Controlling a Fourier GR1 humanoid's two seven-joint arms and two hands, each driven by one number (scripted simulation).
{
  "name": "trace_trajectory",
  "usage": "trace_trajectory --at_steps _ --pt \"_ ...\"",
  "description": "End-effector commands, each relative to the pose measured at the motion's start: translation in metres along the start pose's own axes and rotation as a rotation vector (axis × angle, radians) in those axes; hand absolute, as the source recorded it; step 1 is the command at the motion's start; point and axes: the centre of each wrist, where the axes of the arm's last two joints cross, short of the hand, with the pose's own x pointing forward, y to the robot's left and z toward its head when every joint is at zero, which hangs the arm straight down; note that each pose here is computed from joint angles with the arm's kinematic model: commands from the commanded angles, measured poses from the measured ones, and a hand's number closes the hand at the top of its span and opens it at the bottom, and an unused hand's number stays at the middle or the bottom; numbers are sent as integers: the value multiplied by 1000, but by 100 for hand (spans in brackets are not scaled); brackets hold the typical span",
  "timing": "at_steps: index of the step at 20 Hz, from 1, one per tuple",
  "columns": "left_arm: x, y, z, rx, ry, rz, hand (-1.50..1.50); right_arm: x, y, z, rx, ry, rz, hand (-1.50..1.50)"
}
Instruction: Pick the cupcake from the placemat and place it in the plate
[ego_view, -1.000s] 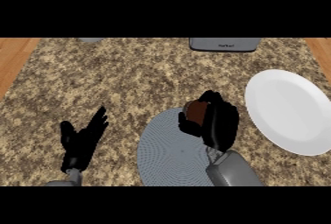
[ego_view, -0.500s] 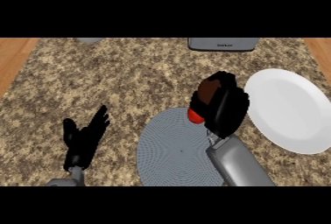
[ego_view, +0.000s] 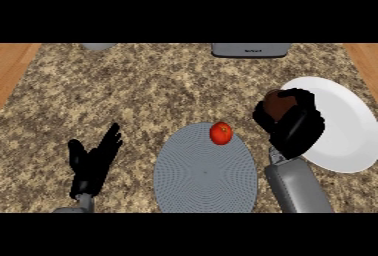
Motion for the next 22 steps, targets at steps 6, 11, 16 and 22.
trace_trajectory --at_steps 6,11,16,22 --pt "5 9 1 -2 -2 10 0 -74 -4 -85 -218 157 -35 150" --pt "2 -6 3 -18 -4 7 0 -127 9 -108 -239 158 15 150" --pt "1 -4 8 9 10 -10 0 -122 6 -137 -192 168 -26 150" --pt "4 8 0 -16 -21 5 0 -167 1 -154 133 376 174 -150"
